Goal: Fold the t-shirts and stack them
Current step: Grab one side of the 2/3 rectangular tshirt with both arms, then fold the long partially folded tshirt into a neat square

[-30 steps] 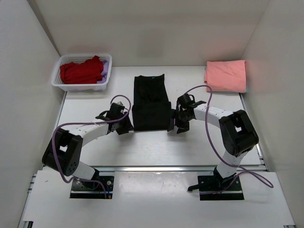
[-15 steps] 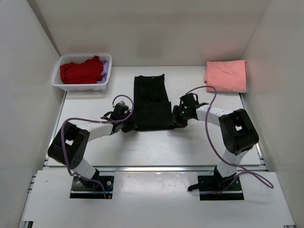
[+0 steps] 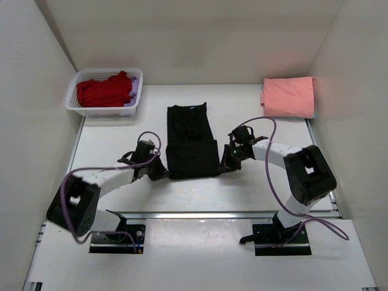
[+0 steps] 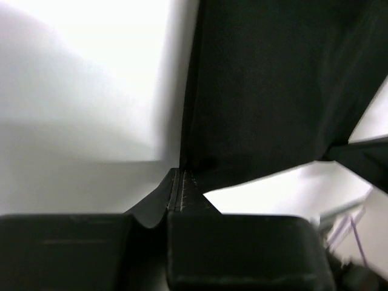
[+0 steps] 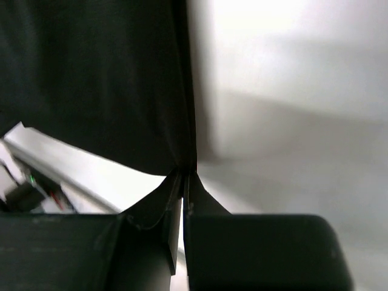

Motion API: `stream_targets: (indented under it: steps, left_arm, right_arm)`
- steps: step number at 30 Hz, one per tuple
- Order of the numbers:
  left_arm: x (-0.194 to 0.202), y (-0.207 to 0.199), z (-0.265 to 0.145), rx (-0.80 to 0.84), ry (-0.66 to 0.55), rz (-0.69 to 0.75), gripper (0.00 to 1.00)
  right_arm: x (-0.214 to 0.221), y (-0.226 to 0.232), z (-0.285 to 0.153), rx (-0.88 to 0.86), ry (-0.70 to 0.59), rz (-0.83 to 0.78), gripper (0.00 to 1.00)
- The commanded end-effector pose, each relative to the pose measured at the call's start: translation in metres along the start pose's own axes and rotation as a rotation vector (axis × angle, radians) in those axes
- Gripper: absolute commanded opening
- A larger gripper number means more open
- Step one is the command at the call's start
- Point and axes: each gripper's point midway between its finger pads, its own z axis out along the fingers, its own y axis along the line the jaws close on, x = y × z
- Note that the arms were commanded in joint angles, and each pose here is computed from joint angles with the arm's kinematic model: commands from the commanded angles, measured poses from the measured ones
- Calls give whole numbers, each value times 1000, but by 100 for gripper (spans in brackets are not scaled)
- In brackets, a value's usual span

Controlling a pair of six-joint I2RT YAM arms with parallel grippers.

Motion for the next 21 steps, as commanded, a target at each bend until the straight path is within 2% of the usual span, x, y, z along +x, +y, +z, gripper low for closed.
stream_targets:
  steps: [1, 2, 7, 11, 17, 21]
  left_arm:
    - [36, 15, -36, -7, 107, 18, 0]
    - [47, 23, -44, -14, 116, 15, 0]
    - [85, 32, -78, 67, 138, -40, 0]
    - [103, 42, -94, 71, 160, -35, 0]
    - [100, 20, -115, 156, 159, -26, 0]
    - [81, 0, -118, 168, 139, 17, 0]
  right_arm:
    - [49, 5, -26, -11, 90, -50, 0]
    - [55, 15, -35, -32, 75, -73, 0]
    - [130, 5, -49, -43, 151, -27, 0]
    - [162, 9, -65, -79, 152, -29, 1]
    - [171, 11, -90, -116, 148, 14, 0]
    - [150, 17, -104, -147, 104, 28, 0]
